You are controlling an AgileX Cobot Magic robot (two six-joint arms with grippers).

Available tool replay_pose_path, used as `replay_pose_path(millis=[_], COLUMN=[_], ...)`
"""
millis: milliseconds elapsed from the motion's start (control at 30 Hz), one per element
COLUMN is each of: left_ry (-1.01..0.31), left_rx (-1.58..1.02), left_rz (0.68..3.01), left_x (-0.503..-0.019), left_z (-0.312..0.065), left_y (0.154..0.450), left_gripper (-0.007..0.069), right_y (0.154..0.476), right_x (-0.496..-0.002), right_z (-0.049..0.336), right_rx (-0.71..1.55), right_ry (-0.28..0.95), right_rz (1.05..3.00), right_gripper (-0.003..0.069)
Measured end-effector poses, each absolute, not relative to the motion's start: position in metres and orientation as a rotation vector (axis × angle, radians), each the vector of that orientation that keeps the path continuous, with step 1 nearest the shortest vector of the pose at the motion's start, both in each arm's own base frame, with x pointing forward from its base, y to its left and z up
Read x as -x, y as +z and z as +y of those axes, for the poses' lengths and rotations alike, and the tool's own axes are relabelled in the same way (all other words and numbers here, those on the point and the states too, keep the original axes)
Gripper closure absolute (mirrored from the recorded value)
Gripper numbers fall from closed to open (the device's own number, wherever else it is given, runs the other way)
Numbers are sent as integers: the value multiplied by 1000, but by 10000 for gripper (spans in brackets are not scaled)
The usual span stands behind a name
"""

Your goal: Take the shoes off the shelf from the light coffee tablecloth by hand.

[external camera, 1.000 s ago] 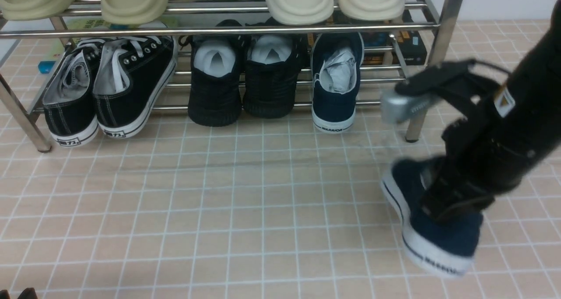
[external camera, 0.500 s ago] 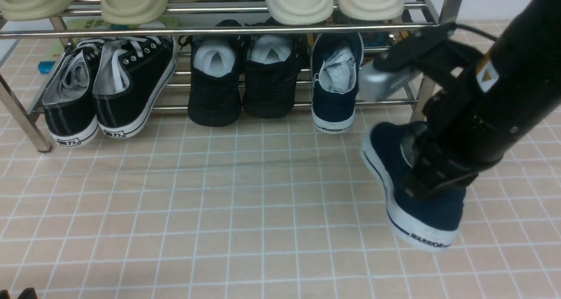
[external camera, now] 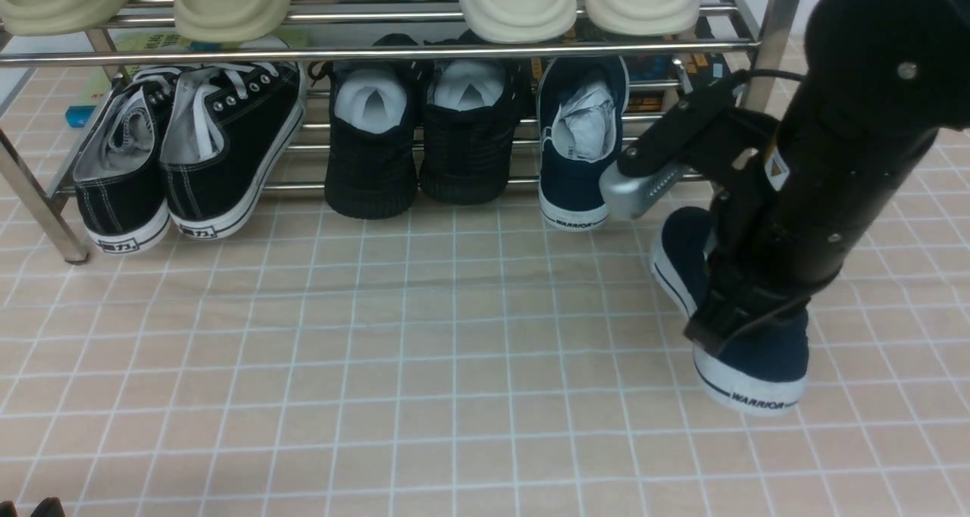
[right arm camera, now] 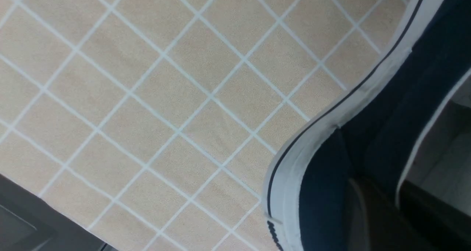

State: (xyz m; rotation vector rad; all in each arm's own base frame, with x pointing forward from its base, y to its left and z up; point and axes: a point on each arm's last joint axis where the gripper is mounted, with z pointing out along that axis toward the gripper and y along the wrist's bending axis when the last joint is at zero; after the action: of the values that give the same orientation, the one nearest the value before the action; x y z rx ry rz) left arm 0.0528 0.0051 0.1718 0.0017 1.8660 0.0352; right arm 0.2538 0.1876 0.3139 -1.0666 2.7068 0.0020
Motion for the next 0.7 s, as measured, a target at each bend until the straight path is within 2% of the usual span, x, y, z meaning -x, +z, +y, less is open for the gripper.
replay_pose_path(millis=[367, 567, 700], left_ry=[35, 35, 35], left_rx=[-2, -2, -2], left_rz=[1866, 1866, 1866], left_x=[-53, -53, -53], left_z=[5, 5, 5], left_y=[172, 172, 172], left_gripper=[385, 385, 385], right_y=[283, 277, 276], right_x=[-268, -268, -268], right_z=[198, 202, 204], right_rx=[1113, 1113, 1107], right_ry=[-31, 1, 27], right_rz=[2781, 2808, 2814], right_gripper=[615, 601, 559])
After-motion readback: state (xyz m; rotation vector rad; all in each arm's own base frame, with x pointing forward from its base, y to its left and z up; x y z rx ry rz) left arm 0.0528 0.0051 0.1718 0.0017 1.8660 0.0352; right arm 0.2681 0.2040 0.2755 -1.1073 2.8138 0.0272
